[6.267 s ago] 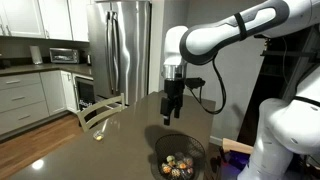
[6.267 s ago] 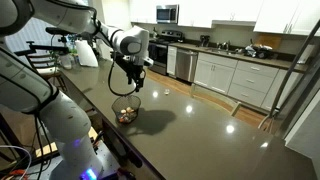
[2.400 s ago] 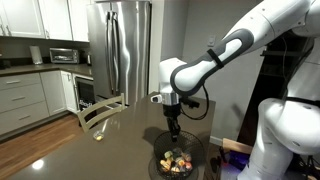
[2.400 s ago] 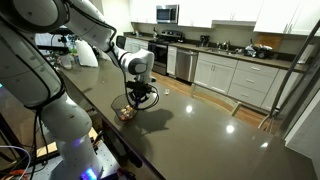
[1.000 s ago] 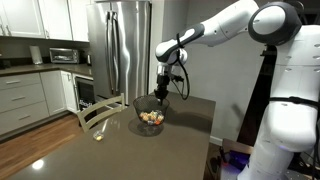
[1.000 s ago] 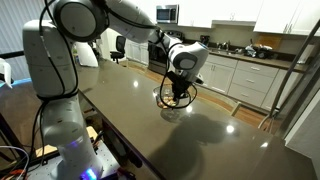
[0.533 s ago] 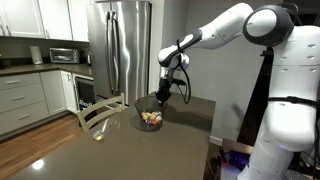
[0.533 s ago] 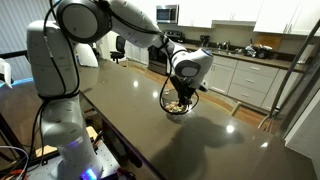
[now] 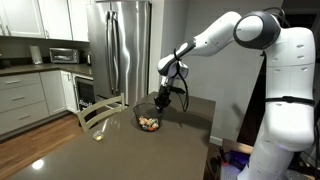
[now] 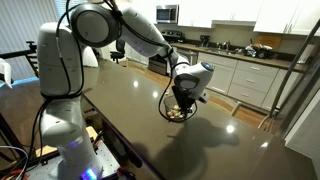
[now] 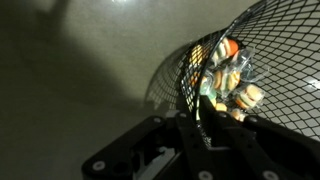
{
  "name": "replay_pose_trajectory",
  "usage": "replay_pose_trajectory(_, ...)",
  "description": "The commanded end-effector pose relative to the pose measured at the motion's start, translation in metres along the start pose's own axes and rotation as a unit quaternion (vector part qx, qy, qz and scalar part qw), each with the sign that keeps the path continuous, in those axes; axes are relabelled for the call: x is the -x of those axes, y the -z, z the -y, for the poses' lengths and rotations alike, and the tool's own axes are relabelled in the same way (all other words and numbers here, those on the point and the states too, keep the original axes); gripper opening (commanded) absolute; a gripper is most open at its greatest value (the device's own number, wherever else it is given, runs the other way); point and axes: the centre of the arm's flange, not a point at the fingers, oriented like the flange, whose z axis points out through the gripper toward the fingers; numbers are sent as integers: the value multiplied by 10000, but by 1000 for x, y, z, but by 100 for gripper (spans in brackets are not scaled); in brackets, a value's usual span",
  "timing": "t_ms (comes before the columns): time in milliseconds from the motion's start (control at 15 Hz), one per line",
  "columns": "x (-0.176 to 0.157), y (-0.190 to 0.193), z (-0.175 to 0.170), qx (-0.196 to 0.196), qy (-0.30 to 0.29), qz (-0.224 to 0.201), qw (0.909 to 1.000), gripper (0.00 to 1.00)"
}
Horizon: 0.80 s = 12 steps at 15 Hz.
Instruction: Move the basket forward towards the right
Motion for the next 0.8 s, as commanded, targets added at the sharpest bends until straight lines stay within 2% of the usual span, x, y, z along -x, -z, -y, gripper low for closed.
replay_pose_trajectory(0,6,7,3,-19,-32,-168,9999,49)
replay_pose_trajectory(267,19,38,34,299,155,-308,9990,75)
replay_pose_trajectory(467,32,65,75,769,463,-378,9952,94)
replay_pose_trajectory(600,43,75,108,1095,765,-422,9901,100)
replay_pose_trajectory(733,56,82,137,1290,1130,-408,9843,100)
